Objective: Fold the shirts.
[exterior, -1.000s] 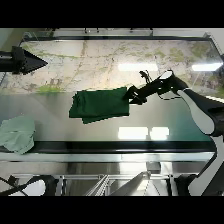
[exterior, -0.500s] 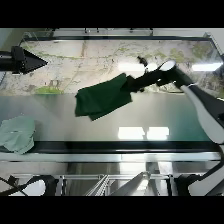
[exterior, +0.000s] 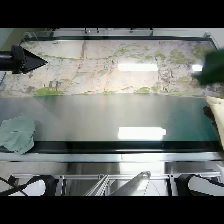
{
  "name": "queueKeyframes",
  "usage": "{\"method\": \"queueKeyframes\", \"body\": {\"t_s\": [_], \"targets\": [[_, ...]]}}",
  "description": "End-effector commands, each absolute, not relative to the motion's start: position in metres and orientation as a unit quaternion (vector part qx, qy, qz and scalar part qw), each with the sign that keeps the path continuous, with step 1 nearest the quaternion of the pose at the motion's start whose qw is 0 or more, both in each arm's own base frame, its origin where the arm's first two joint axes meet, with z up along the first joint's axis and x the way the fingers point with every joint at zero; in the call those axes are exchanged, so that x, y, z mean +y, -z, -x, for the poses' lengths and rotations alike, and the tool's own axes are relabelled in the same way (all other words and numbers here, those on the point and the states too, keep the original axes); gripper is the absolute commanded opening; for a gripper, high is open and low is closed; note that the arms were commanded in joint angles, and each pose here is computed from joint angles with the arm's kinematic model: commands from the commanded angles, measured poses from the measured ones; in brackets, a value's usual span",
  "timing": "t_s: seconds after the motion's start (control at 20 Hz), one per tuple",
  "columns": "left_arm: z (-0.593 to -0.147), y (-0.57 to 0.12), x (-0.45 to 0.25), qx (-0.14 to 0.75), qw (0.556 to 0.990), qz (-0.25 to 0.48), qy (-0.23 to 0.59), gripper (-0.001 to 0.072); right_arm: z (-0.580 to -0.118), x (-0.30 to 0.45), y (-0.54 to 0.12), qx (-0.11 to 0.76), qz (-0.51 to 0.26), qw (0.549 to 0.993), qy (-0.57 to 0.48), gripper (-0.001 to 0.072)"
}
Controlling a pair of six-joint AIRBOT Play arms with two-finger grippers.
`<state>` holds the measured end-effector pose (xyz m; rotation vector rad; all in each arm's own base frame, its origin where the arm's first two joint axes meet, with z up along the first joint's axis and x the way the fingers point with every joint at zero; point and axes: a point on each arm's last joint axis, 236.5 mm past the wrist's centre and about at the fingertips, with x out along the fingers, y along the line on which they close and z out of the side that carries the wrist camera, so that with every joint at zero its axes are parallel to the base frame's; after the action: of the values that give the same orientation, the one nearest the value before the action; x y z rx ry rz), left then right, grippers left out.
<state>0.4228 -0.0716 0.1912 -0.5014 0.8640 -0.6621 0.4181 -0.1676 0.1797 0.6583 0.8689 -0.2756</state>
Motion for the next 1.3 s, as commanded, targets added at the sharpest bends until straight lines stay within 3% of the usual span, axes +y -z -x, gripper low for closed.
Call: {"method": "queueKeyframes", "body": {"t_s": [0.0, 0.2, 0.4, 0.5, 0.55, 0.6, 0.85, 1.25], "targets": [[-0.423, -0.191, -0.071, 0.407, 0.826, 0.235, 0.311, 0.015, -0.257, -0.263, -0.136, 0.526, -0.326, 0.705, 0.348, 0.0023], [-0.422, -0.191, -0.071, 0.407, 0.826, 0.235, 0.311, 0.015, -0.159, -0.277, -0.044, 0.6, -0.383, 0.571, 0.408, 0.0023], [-0.421, -0.19, -0.072, 0.409, 0.824, 0.235, 0.313, 0.015, -0.091, -0.293, -0.003, 0.637, -0.349, 0.504, 0.467, 0.0024], [-0.421, -0.19, -0.072, 0.409, 0.824, 0.235, 0.313, 0.015, -0.082, -0.297, -0.007, 0.653, -0.322, 0.503, 0.466, 0.0049], [-0.421, -0.19, -0.072, 0.409, 0.824, 0.235, 0.313, 0.015, -0.082, -0.293, -0.007, 0.657, -0.328, 0.498, 0.462, 0.0314], [-0.423, -0.191, -0.071, 0.406, 0.827, 0.235, 0.31, 0.015, -0.081, -0.288, -0.008, 0.663, -0.33, 0.492, 0.458, 0.0702], [-0.427, -0.192, -0.069, 0.399, 0.832, 0.236, 0.305, 0.015, -0.096, -0.239, -0.017, 0.715, -0.338, 0.451, 0.414, 0.0698], [-0.427, -0.192, -0.069, 0.399, 0.832, 0.236, 0.305, 0.015, -0.175, -0.154, -0.03, 0.769, -0.241, 0.517, 0.287, 0.0698]]}}
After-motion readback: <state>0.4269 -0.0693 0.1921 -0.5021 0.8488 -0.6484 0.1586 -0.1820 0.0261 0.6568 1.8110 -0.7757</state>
